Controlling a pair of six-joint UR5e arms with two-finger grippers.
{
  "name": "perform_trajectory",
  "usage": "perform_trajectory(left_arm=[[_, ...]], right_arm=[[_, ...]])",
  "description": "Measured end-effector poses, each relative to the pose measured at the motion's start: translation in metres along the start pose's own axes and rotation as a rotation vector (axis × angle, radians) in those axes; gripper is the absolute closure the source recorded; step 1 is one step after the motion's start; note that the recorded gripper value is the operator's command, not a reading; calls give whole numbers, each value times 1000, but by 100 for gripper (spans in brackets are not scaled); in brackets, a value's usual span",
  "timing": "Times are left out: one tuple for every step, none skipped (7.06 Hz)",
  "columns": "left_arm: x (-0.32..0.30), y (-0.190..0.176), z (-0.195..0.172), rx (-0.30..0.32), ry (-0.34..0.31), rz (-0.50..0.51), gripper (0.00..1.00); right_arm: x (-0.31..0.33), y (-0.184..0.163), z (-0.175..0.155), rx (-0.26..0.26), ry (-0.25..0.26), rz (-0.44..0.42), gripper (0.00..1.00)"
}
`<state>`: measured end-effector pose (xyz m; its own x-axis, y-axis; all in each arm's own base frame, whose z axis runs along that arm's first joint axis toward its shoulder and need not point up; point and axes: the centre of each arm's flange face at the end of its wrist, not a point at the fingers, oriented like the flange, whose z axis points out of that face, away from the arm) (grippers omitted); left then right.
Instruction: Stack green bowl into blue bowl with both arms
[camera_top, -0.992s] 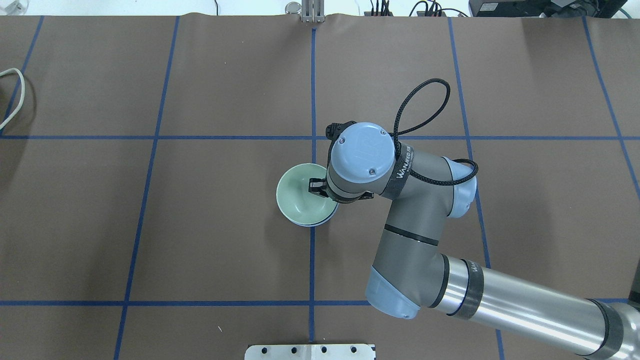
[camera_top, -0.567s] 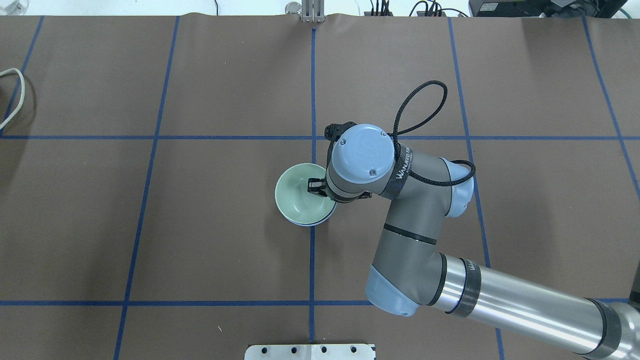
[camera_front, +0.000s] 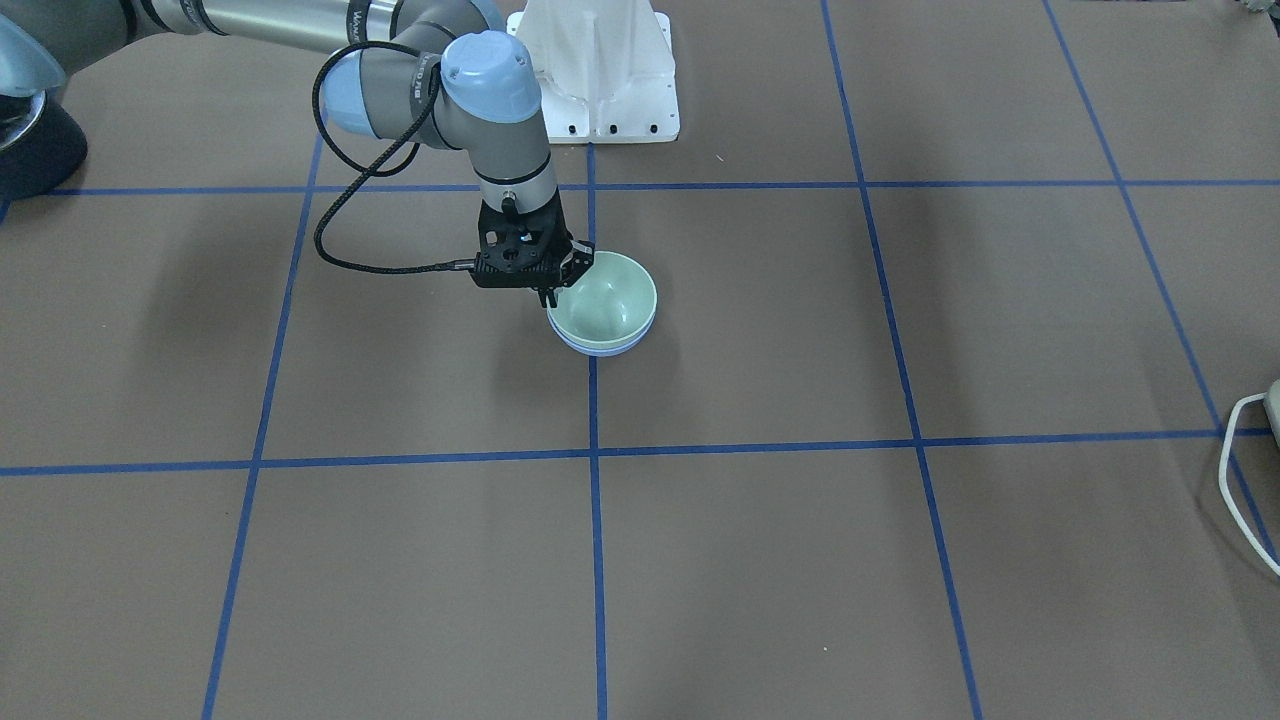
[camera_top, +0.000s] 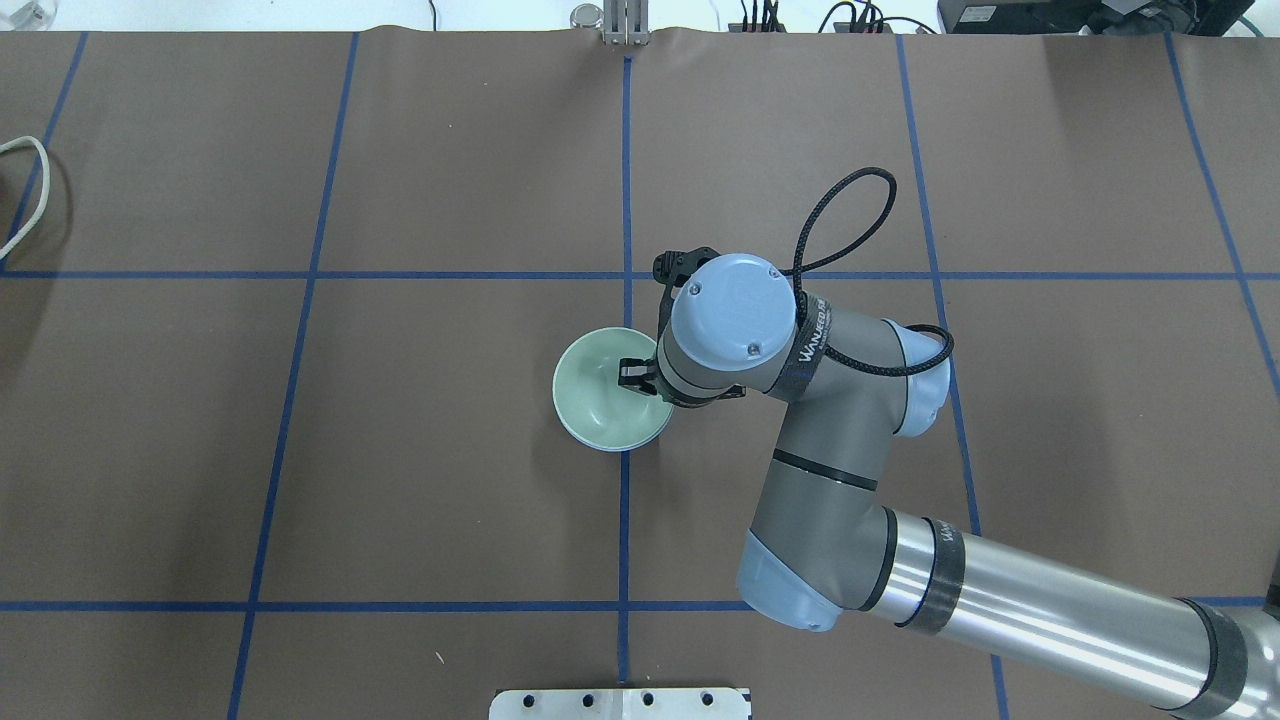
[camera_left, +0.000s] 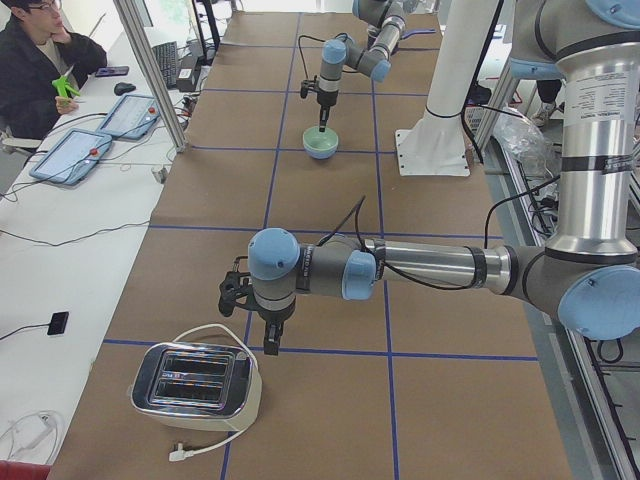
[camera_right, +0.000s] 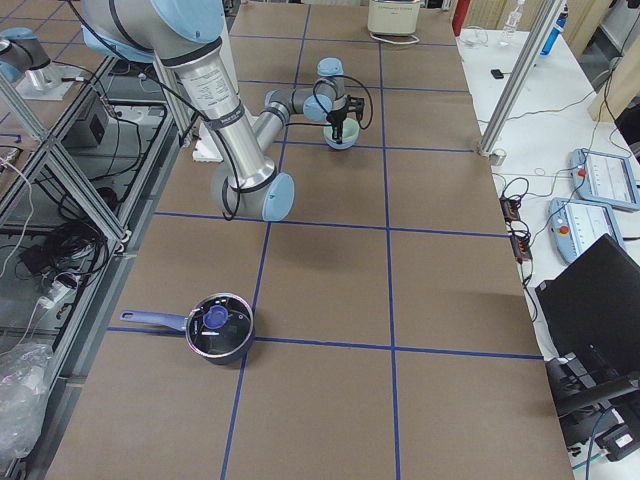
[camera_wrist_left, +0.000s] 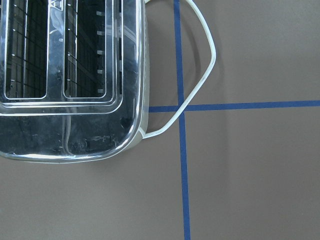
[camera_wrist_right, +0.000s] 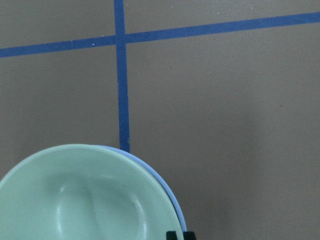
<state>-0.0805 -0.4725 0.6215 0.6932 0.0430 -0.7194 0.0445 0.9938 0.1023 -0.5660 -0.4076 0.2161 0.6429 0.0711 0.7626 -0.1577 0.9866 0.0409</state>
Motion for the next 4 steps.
perform_trajectory(left_arm=[[0,0,0,0,0,0,2],[0,0,0,-1,0,-1,2],[-1,0,1,-4,0,-4,2],[-1,1,1,-7,0,-7,2]], right_arm=[[0,0,-1,1,-3,3,0],[1,-3,-7,8,-12,6,0],[4,-17,-21,9,-29,11,0],[17,-48,-46,0,-56,16,0]])
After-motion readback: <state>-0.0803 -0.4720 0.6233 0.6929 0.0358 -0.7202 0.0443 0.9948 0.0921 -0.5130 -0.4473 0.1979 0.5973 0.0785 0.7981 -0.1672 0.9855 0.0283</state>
